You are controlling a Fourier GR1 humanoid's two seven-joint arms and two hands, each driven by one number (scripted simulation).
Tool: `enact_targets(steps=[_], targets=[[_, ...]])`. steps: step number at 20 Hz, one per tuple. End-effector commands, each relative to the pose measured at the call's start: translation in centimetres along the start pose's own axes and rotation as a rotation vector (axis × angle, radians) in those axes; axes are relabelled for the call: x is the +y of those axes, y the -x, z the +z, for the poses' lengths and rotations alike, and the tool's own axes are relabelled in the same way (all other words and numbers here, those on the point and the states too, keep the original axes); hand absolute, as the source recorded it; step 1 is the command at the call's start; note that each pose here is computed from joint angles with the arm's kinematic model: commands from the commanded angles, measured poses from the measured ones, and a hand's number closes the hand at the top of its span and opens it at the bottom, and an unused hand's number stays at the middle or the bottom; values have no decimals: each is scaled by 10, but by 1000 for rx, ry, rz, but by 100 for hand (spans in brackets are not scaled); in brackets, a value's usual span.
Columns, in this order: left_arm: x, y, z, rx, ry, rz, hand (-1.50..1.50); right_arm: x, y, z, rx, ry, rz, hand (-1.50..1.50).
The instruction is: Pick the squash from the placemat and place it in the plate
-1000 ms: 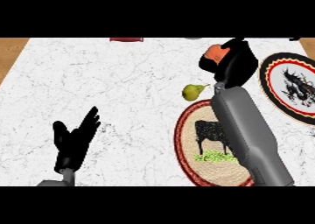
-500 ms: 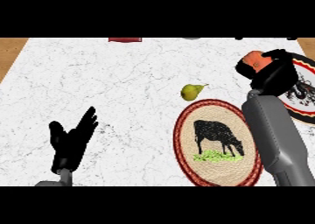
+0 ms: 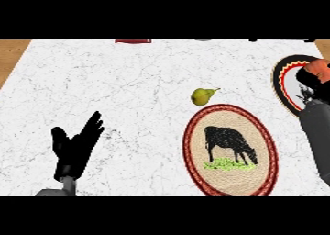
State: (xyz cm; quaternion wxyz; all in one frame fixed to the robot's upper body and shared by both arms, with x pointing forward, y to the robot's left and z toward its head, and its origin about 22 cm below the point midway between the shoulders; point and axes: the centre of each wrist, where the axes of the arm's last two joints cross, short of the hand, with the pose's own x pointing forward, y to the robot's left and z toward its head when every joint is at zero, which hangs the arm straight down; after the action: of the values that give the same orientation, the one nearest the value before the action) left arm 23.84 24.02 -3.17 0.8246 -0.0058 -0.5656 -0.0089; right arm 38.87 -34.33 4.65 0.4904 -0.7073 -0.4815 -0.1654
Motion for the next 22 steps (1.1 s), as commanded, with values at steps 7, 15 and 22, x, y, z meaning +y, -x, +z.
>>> enact_targets(steps=[7, 15, 22], targets=[[-12, -4, -7, -2, 19, -7, 0, -20, 47, -65, 36, 46, 1, 150], [-12, 0, 1, -10, 55, -5, 0, -24, 85, -80, 247, -322, 117, -150], [-6, -4, -1, -6, 26, -16, 0, -26, 81, -80, 145, -248, -143, -150]])
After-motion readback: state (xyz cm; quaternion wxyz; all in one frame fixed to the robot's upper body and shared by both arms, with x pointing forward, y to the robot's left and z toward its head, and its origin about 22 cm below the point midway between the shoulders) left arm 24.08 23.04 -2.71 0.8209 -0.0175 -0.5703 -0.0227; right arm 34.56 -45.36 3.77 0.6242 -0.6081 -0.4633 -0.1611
